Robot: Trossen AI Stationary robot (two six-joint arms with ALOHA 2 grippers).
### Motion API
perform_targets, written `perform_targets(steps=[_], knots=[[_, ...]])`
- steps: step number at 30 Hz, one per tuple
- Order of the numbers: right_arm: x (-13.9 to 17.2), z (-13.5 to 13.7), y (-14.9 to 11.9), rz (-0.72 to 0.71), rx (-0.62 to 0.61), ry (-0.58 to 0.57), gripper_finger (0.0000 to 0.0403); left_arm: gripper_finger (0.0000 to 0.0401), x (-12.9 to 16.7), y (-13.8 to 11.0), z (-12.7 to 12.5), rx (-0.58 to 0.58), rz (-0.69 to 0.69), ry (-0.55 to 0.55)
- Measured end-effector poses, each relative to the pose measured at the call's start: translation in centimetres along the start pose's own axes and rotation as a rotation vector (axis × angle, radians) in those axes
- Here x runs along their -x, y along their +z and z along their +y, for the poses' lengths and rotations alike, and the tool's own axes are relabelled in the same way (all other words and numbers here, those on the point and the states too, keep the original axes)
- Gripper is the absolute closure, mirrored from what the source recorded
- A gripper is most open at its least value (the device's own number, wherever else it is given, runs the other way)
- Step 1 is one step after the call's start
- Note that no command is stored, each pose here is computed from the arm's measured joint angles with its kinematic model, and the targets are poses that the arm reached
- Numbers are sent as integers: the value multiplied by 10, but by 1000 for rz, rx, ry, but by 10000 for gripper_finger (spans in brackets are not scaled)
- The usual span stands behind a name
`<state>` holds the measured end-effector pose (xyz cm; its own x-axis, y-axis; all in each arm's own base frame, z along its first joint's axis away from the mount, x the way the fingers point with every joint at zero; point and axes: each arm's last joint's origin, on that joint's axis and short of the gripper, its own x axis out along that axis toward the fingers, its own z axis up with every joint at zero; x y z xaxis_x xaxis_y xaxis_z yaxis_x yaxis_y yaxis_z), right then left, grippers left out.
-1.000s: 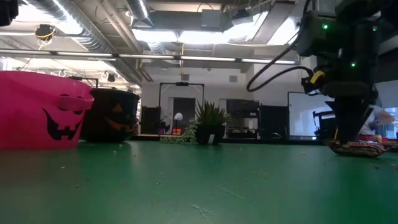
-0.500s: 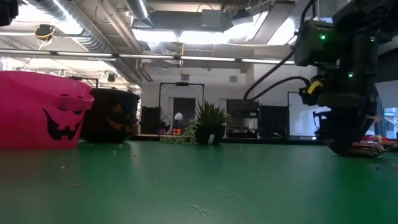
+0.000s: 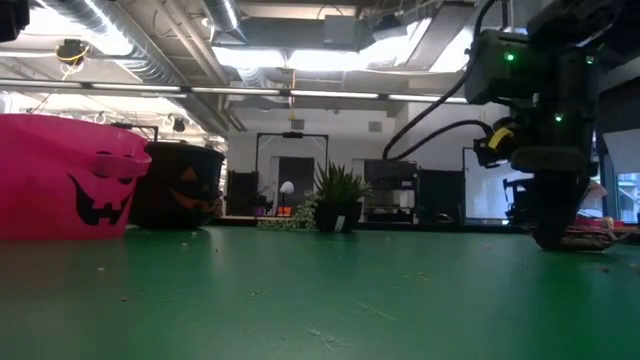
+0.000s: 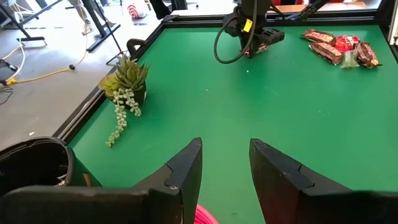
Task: Sort candy
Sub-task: Put the brown chocolate into the black bucket
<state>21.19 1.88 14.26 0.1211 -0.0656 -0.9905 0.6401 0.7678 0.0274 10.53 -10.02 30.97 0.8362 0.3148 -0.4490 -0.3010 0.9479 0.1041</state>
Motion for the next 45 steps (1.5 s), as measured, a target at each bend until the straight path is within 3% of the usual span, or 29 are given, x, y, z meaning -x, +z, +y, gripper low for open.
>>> perform_targets(steps=[5, 12, 22, 29, 33, 41, 45], knots=[[16, 12, 14, -64, 26, 55, 317, 277, 0, 0, 0, -1, -1, 1], [49, 37, 42, -235, 67, 201, 303, 277, 0, 0, 0, -1, -4, 4], [113, 77, 90, -835, 238, 553, 300, 277, 0, 2, 1, -1, -59, 49], [144, 84, 100, -1173, 297, 678, 300, 277, 0, 8, -2, 56, -150, 79], [150, 85, 102, -1231, 295, 702, 300, 266, -2, 12, -4, 70, -154, 69], [148, 87, 104, -1246, 291, 711, 300, 181, -16, 35, -10, 45, -155, -14], [147, 89, 105, -1258, 292, 725, 300, 160, -29, 50, -11, 25, -183, -83]])
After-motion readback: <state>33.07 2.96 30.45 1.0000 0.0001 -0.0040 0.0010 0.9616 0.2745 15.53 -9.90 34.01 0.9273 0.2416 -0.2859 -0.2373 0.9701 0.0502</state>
